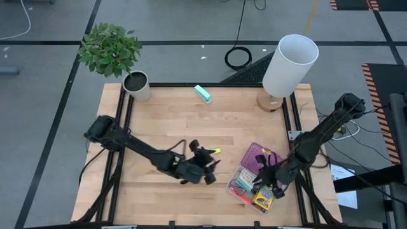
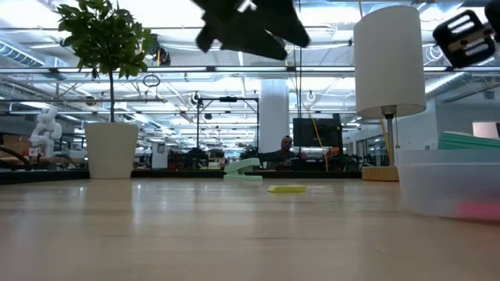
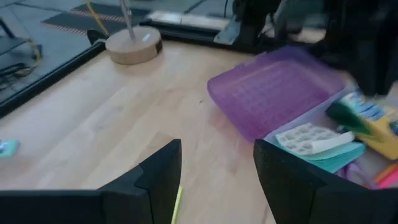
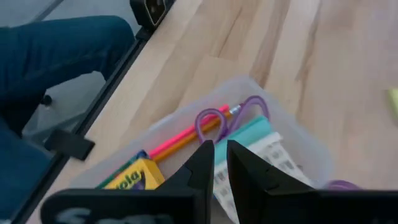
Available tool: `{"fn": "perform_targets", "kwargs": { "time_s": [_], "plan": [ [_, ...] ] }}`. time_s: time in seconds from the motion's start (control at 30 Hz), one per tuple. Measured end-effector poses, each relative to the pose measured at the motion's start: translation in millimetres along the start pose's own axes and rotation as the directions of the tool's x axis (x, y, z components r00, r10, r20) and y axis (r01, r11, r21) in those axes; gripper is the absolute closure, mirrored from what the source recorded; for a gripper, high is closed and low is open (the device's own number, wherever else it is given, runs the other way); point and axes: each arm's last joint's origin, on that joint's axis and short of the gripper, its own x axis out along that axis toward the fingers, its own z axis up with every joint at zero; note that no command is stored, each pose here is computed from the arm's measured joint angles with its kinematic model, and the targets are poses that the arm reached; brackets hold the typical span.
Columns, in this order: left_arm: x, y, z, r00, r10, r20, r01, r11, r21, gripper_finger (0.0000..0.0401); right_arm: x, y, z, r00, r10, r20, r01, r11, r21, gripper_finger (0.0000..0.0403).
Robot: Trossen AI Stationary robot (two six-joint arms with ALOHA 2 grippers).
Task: Pack school essentials
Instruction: Put the green eraser into the violet supply box
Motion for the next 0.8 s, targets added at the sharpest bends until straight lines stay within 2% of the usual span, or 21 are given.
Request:
{"fn": "perform_targets", "kwargs": {
  "time_s": [0.1,0.2,0.4,0.5,0.67,0.8],
  "plan": [
    [20.0,-6.5,11.2,0.998,0.010,-0.059,-0.009,1.000,0.006,0.0199,-13.3,-2.4,2.1,0.999,0.006,0.032,-0.004,0.999,-0.049,0.0367],
    [44.9,-1.4,17.9,0.991,-0.014,-0.136,0.012,1.000,-0.021,0.0198,-22.9,-4.7,4.0,0.998,-0.008,0.069,0.013,0.997,-0.072,0.0367],
    [89.1,18.3,-0.2,0.961,-0.040,-0.274,0.038,0.999,-0.012,0.0193,-28.2,-6.7,1.7,0.998,-0.013,0.054,0.017,0.997,-0.080,0.0367],
    [104.1,25.6,-11.7,0.948,-0.029,-0.317,0.033,0.999,0.007,0.0171,-25.6,-7.5,-2.5,0.999,-0.017,0.041,0.021,0.996,-0.083,0.0367],
    [114.8,29.2,-30.4,0.920,-0.002,-0.391,0.024,0.998,0.051,0.0110,-19.5,-10.0,-13.7,0.999,-0.021,0.030,0.023,0.996,-0.087,0.0367],
    [103.2,36.2,-39.1,0.855,0.065,-0.515,0.013,0.989,0.146,0.0069,-17.5,-11.0,-17.7,0.999,-0.021,0.028,0.023,0.996,-0.089,0.0367]
  ]
}}
